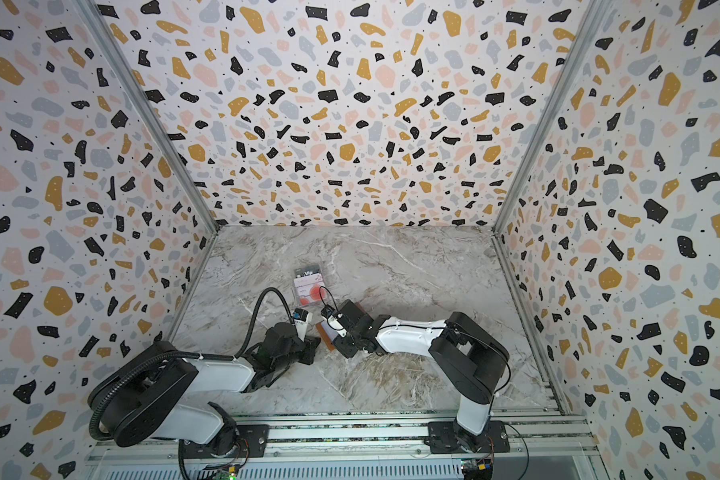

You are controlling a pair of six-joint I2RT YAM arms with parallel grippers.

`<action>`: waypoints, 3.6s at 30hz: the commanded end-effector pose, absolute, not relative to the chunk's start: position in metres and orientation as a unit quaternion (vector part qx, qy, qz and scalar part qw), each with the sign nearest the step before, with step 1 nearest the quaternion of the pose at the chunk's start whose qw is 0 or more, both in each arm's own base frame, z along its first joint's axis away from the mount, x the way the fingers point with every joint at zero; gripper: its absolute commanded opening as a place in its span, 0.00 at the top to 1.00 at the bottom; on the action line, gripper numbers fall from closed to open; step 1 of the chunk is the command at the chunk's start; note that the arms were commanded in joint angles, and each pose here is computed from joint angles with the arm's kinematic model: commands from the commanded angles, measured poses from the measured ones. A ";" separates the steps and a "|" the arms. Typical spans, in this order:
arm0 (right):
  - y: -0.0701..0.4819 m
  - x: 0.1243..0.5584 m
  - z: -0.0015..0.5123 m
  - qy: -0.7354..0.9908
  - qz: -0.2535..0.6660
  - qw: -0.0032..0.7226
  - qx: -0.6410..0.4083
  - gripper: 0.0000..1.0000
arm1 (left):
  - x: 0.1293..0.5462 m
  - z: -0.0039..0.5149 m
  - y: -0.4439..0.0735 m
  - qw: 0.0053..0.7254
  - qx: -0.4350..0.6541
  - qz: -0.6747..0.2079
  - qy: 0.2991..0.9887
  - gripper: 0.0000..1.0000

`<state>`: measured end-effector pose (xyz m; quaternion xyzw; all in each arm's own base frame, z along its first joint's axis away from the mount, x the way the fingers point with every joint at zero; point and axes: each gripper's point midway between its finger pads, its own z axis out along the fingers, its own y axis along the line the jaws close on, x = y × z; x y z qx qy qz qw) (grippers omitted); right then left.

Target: Take the credit cards out of the card holder

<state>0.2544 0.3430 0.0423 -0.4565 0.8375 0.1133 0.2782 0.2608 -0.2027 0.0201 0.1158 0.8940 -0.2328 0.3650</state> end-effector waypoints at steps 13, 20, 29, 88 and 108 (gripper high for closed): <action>0.344 0.266 0.037 0.836 0.067 0.290 -0.462 0.36 | 0.245 -0.005 -0.193 0.321 0.126 -0.206 0.916 0.90; 0.341 0.271 0.047 0.838 0.062 0.308 -0.446 0.45 | 0.245 -0.005 -0.193 0.321 0.127 -0.206 0.916 0.91; 0.339 0.277 0.059 0.841 0.085 0.323 -0.425 0.55 | 0.245 -0.004 -0.193 0.320 0.127 -0.207 0.916 0.91; 0.307 0.344 0.035 0.904 0.262 0.203 -0.270 0.45 | 0.270 0.022 -0.200 0.366 0.115 -0.203 0.901 0.90; 0.282 0.267 0.049 0.908 0.286 0.167 -0.257 0.55 | 0.269 0.006 -0.212 0.329 0.184 -0.187 0.907 0.90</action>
